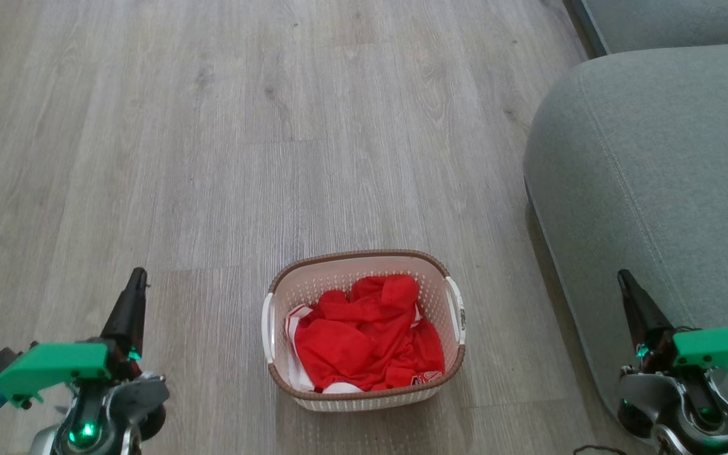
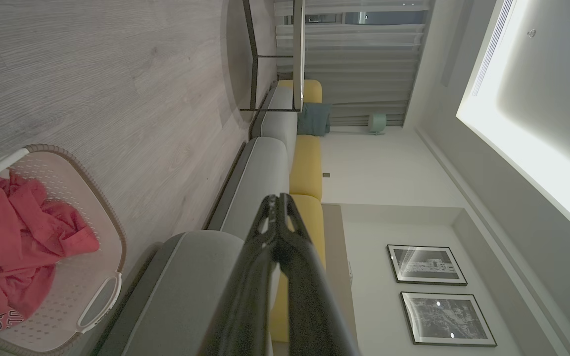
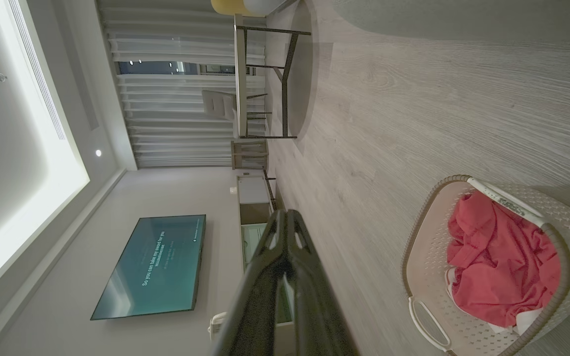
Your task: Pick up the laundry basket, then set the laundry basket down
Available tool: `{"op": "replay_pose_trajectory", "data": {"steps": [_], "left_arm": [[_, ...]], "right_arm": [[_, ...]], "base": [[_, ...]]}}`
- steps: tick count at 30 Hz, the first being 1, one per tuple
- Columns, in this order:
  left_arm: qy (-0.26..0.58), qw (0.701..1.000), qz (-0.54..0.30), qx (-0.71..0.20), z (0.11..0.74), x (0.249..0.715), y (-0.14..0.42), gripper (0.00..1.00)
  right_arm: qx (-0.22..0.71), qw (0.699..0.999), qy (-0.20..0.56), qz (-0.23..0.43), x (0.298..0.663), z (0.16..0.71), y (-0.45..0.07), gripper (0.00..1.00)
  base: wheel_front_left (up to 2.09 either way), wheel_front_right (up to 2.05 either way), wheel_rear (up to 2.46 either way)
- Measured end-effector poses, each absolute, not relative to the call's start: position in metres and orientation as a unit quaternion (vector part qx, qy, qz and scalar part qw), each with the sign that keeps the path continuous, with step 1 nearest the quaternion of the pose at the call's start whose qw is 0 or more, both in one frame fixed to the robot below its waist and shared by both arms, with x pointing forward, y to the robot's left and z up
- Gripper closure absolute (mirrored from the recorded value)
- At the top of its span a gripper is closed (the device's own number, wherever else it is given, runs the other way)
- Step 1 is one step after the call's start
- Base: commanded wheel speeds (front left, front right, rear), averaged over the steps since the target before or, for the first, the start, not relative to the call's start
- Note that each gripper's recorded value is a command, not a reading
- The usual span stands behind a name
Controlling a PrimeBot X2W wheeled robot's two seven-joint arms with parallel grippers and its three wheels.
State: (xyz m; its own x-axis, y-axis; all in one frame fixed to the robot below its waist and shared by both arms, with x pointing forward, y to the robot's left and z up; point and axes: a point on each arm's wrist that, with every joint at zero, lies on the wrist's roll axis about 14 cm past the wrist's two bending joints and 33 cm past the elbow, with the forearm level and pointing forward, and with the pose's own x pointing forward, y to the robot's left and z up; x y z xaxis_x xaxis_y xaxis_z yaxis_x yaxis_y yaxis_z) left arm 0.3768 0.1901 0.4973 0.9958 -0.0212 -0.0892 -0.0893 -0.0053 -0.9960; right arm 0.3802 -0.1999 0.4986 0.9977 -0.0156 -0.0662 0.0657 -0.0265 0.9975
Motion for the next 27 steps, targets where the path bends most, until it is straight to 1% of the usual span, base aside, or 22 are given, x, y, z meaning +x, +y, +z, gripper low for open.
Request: {"op": "replay_pose_trajectory", "data": {"steps": [27], "left_arm": [[0.041,0.703,0.022,-0.710,0.4972,0.3768,0.1887,1.00]], "right_arm": [[0.712,0.701,0.020,-0.026,0.3797,0.4994,-0.2001,1.00]], "base": [[0.00,0.00,0.00]]}}
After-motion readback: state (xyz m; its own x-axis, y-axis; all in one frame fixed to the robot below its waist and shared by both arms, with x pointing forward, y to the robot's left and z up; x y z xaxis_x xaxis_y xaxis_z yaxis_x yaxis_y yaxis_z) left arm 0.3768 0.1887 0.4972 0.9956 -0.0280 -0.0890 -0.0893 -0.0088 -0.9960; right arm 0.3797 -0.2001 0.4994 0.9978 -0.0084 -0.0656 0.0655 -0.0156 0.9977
